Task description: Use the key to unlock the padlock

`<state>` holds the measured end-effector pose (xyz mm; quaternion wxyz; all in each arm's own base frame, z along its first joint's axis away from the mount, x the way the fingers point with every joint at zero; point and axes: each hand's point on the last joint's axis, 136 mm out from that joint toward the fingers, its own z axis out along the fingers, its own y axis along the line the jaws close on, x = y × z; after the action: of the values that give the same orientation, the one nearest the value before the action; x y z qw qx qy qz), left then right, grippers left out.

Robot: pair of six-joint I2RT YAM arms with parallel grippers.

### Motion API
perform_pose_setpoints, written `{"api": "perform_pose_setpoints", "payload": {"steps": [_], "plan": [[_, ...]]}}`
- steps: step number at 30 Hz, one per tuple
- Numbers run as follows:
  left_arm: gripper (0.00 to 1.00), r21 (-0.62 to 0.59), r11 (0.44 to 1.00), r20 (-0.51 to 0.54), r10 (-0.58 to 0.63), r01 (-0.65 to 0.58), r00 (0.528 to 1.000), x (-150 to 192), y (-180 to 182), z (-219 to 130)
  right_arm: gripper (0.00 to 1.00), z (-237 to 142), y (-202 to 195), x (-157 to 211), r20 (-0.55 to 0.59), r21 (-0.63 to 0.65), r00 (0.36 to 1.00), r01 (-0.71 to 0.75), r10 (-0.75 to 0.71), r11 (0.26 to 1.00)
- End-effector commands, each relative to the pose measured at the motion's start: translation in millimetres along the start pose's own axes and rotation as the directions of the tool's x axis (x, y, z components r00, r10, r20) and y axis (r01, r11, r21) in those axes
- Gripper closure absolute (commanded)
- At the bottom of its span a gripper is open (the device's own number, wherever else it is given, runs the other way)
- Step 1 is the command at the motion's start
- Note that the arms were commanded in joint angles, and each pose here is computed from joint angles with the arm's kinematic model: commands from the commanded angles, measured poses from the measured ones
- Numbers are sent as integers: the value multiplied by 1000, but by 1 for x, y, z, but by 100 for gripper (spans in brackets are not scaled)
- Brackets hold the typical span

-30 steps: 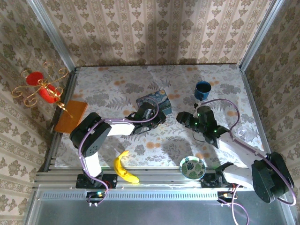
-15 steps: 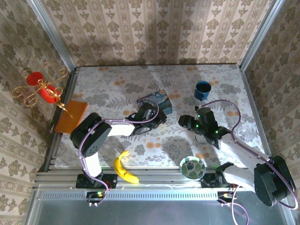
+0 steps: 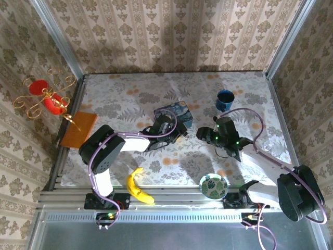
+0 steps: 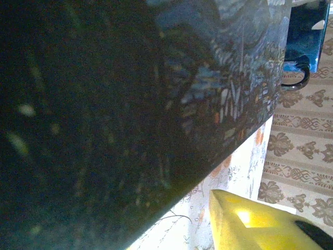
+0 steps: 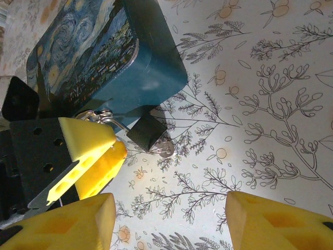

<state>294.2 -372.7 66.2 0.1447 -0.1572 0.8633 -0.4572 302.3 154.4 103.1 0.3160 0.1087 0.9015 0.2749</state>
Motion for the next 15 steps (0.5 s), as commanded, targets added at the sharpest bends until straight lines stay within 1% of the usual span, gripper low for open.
{"api": "perform_pose_setpoints", "payload": {"steps": [1, 4, 7, 9, 12, 15], "plan": [[32, -106, 993, -75, -58, 50, 996, 21, 35, -6, 42, 1, 10, -5, -14, -21, 998, 57, -58, 998], [12, -94, 996, -66, -14, 8, 998, 19, 26, -20, 47, 6, 12, -2, -36, -34, 994, 102, -103, 994], [0, -96, 993, -50, 62, -66, 997, 15, 13, -39, 49, 10, 15, -1, -64, -45, 985, 155, -157, 987], [0, -115, 985, -17, 124, -125, 992, 9, 4, -57, 47, 15, 14, 0, -78, -42, 980, 183, -186, 982], [0, -184, 960, 50, 226, -213, 973, -5, -3, -86, 47, 22, 11, 1, -105, -26, 970, 216, -218, 976], [0, -304, 911, 121, 327, -278, 937, -24, 0, -117, 44, 30, 9, 0, -124, 0, 960, 254, -252, 967]]}}
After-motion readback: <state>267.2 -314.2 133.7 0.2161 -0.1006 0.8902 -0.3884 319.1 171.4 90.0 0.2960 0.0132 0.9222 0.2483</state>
